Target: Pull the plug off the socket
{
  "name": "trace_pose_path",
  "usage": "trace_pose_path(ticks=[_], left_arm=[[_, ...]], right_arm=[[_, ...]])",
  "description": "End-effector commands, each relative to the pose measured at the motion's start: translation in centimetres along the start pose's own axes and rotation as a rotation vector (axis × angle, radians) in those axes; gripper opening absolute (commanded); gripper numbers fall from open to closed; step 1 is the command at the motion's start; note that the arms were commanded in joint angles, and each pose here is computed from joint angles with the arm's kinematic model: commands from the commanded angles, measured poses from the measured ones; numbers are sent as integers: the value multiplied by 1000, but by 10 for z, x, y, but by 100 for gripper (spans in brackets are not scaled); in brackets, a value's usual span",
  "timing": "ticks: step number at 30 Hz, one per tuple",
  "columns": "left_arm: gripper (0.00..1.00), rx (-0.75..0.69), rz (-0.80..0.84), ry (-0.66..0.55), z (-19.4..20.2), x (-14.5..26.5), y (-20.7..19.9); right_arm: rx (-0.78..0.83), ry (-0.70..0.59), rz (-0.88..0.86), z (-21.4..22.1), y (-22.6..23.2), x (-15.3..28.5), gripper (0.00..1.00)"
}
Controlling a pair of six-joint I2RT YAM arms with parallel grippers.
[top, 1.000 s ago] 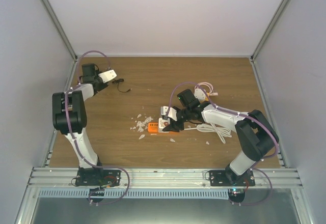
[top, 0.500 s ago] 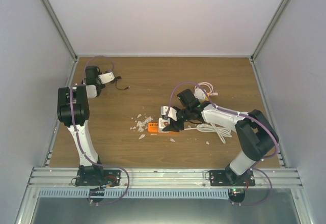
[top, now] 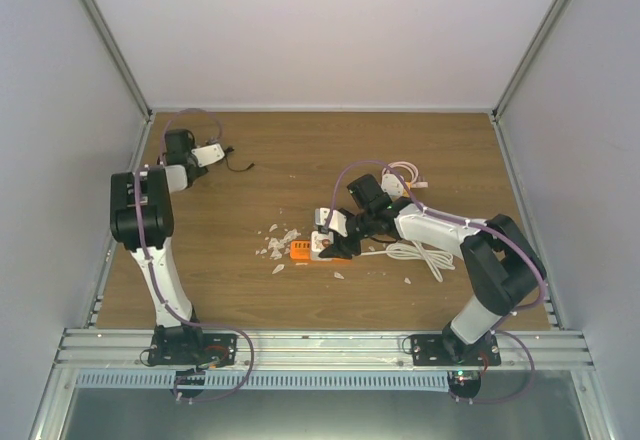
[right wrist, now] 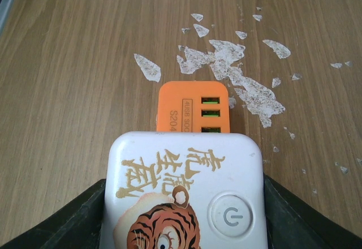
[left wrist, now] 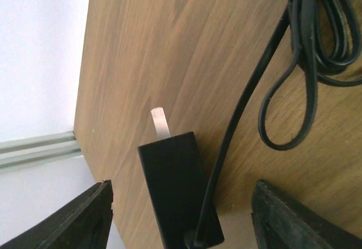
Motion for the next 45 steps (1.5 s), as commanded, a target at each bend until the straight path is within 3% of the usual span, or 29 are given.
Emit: trace_pose_path(ticks=[1,9,11,28,32,39,45], left_arm=[[71,52,55,-70,-6,20,7],[88,150,201,-214,-19,62,-3],[98,173,219,-246,-24,72,-3],[99,313,392,-561,-87,157,-1],[99,303,437,-639,-108,183,-10],[99,288,536,-738,-141,220,-36],[99,243,611,-794,-167,245,-64]], right_arm=[[-157,202,-34,58,12,-9,13],[-147,188,-14,47,7,-13,13],[-145,191,-4,45,5,-15,13],[-115,119,32,0,-22,-31,16],[-94,93,33,-11,-20,-26,30],[-60,40,30,-34,-13,-6,71],[-46,-4,14,-42,-8,12,87]])
Point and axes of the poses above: each gripper's point midway between its finger pads, its own x axis back along the fingers, its own y axis along the line the jaws close on, z = x × y, the point moved 1 cm from there along x, back along the fingers, and after that the axes turned 8 degrees about -x, right-handed, at the moved point
